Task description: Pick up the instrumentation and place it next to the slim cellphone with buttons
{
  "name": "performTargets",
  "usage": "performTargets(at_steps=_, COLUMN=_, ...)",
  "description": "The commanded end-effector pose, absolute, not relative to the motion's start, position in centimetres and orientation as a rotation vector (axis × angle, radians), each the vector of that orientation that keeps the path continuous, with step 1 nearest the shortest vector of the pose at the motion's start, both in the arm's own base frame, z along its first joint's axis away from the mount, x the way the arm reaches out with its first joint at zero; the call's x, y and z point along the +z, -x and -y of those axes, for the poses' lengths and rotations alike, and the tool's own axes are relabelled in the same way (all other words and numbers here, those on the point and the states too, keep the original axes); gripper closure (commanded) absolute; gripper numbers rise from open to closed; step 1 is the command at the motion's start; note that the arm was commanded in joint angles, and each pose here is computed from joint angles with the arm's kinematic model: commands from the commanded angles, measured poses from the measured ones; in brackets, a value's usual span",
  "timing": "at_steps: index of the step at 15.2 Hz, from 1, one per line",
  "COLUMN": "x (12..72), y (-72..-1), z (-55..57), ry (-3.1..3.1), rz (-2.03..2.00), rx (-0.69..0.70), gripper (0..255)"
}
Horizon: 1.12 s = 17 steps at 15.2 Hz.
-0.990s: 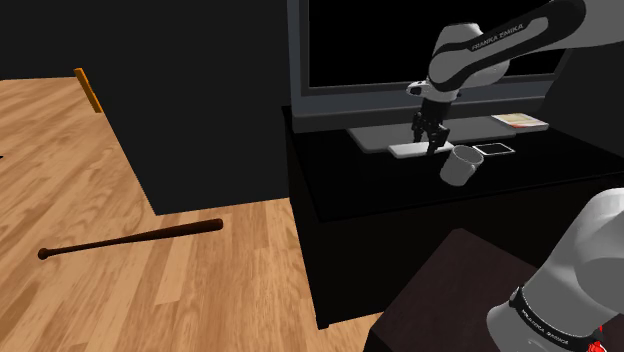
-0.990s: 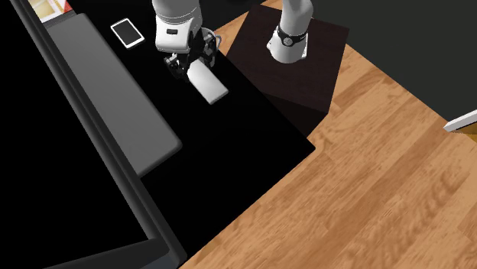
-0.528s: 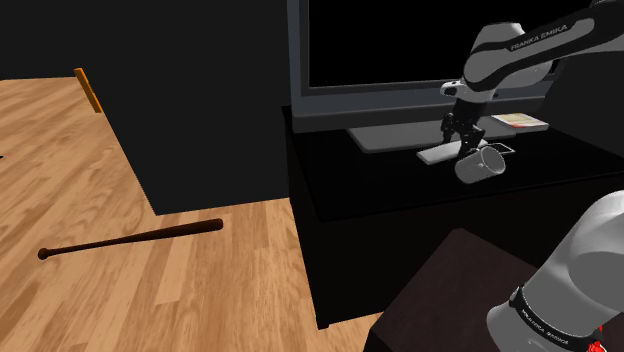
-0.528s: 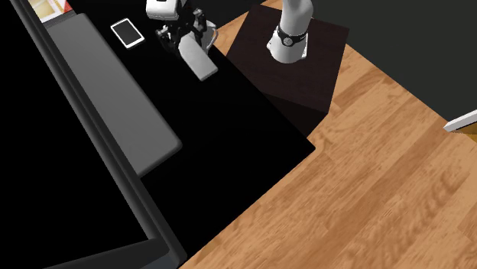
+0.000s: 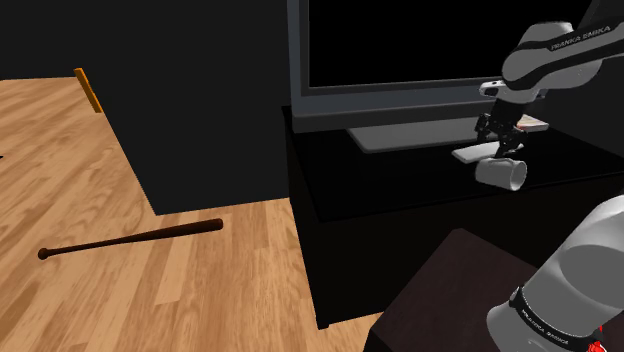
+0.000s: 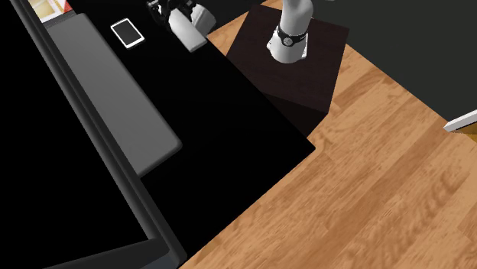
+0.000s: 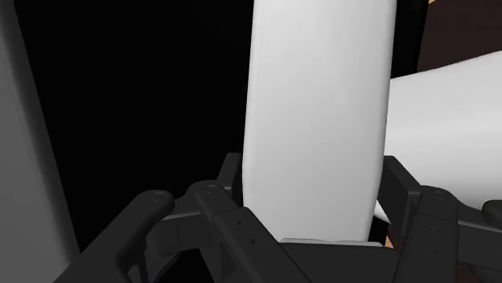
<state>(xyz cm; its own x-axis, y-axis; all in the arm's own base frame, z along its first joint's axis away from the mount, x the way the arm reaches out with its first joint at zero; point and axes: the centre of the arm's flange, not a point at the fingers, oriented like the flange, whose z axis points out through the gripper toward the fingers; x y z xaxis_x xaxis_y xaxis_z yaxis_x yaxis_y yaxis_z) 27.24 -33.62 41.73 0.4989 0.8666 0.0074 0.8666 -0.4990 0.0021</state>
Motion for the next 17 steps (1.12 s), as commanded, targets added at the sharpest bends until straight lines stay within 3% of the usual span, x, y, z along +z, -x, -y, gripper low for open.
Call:
performTargets(at_steps=1, x=41.4, y=-25.3, z=35.2, ry=2.709, rz=1.569, rx=-0.004, gripper=255)
performTargets(at_steps=13, x=41.5, y=-13.4, z=45.8, ry=2.709, rz=1.569, rx=-0.004, gripper=255)
performTargets(at_steps=17, x=39.4, y=-13.4, z=45.8, ry=2.709, rz=1.569, rx=-0.004, gripper=255)
